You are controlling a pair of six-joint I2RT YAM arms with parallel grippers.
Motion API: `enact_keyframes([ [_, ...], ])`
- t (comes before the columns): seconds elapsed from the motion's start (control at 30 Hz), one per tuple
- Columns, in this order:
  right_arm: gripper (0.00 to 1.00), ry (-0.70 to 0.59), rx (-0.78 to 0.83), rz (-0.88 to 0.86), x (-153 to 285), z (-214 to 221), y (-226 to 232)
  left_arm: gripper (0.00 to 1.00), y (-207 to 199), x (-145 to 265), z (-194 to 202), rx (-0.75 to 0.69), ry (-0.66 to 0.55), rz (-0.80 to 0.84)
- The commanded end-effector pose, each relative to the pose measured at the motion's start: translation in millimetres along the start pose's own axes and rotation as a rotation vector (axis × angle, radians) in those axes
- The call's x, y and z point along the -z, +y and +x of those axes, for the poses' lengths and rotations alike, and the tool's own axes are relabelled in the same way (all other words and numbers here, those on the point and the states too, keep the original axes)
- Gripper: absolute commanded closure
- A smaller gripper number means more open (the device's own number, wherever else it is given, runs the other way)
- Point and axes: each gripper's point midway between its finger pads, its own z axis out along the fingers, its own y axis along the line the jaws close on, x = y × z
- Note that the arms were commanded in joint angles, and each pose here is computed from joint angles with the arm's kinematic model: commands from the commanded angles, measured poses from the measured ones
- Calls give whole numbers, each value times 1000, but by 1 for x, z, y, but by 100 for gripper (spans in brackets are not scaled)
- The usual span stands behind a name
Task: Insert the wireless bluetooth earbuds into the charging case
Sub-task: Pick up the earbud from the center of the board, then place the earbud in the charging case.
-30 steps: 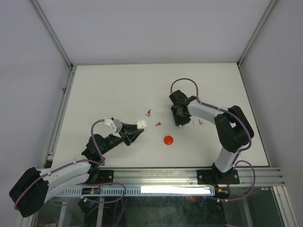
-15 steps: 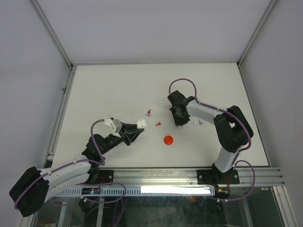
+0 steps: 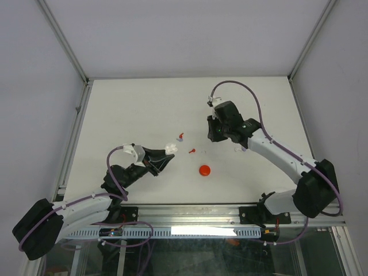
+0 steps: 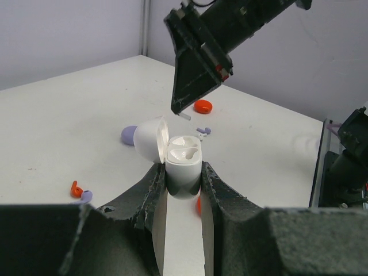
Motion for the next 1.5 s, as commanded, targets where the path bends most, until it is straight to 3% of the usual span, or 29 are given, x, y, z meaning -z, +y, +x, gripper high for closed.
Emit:
enact_keyframes([
  [0.0, 86, -244, 40, -147, 42, -54, 33, 100, -6, -2, -22, 3, -101, 23],
  [0.3, 88, -564, 101, -449, 120, -94, 87, 100, -21, -14, -36, -16, -133, 115],
  [0.47, 88, -657, 160, -607, 153, -95, 114, 100, -28, -15, -39, -12, -145, 164],
  [0.97, 89, -789, 266, -955, 195, -60, 170, 100, -54, -14, -56, -31, -179, 349],
  [1.47, 90, -846, 320, -1026, 195, -42, 194, 100, -62, -14, -63, -6, -189, 388],
])
